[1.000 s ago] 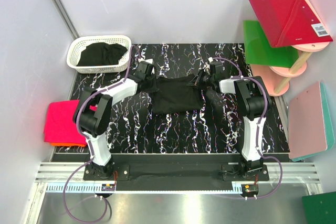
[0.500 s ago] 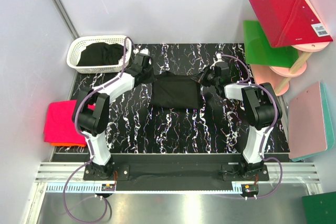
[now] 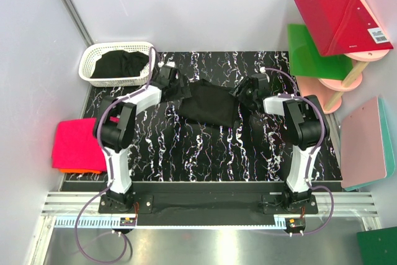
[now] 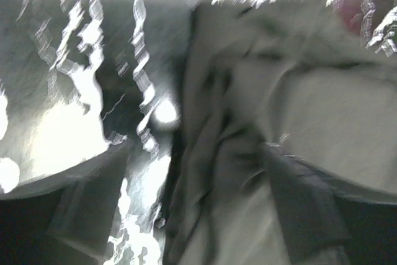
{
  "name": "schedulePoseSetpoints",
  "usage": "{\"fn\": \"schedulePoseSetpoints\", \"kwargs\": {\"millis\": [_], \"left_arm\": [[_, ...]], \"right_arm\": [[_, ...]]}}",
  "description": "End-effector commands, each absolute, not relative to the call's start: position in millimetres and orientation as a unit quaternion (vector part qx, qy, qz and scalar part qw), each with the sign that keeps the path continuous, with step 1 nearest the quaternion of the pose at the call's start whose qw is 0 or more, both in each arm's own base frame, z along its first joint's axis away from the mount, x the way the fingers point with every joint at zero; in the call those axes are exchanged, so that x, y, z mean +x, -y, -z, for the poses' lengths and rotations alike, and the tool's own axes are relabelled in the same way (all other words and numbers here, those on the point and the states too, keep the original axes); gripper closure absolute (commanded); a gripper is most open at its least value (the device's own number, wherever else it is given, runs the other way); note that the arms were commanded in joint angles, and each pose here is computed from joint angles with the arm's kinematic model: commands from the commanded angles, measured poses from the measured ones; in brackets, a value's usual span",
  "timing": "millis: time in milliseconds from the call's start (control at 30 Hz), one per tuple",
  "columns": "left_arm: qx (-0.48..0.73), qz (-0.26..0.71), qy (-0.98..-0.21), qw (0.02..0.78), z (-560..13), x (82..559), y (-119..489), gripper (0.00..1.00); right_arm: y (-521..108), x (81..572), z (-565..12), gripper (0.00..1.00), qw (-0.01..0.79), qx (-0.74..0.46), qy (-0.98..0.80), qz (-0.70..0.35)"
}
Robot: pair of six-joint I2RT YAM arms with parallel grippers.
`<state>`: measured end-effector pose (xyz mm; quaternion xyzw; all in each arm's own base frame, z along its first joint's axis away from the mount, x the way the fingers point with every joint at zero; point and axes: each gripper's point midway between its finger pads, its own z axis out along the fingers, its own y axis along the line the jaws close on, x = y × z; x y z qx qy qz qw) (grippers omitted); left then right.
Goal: Fold and stack the t-shirts
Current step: Smooth out wrinkles on the folded tshirt
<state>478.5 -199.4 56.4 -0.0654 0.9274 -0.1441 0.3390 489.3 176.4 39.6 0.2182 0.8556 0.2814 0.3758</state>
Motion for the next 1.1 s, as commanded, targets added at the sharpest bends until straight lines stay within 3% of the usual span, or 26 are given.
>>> {"fn": "schedulePoseSetpoints", "kwargs": {"millis": [0, 333, 700, 800, 833, 900, 967, 1067], "left_arm": [[-0.087, 0.149, -0.9, 0.4, -102.9, 462.0, 176.7, 0.01], [-0.084, 0.258, -0.911, 0.311, -48.3, 441.1, 210.1, 0.01], [-0.084, 0.309, -0.897, 0.304, -44.5, 429.1, 222.4, 0.01], [-0.087, 0.315, -0.899, 0.291, -35.6, 431.7, 226.8, 0.01], [-0.096, 0.301, -0.9, 0.301, -35.8, 433.8, 220.6, 0.01], [-0.103, 0.28, -0.9, 0.317, -39.4, 435.3, 210.7, 0.01], [-0.116, 0.235, -0.902, 0.343, -50.4, 438.4, 191.2, 0.01], [-0.13, 0.154, -0.904, 0.378, -70.9, 441.4, 159.0, 0.01]], "right_arm": [[-161.6, 494.8, -80.2, 0.32, 0.426, 0.222, -0.836, -0.264], [-155.8, 463.0, -100.8, 0.3, 0.435, 0.213, -0.832, -0.271], [-180.9, 457.9, -74.6, 0.34, 0.379, 0.19, -0.847, -0.319], [-198.0, 459.3, -90.6, 0.56, 0.386, 0.159, -0.83, -0.369], [-201.0, 460.4, -96.7, 0.73, 0.39, 0.152, -0.828, -0.374], [-202.7, 460.0, -112.4, 0.88, 0.406, 0.137, -0.821, -0.377], [-204.4, 456.2, -126.4, 0.97, 0.416, 0.129, -0.821, -0.37], [-199.2, 451.2, -137.6, 0.96, 0.439, 0.13, -0.826, -0.328]]}}
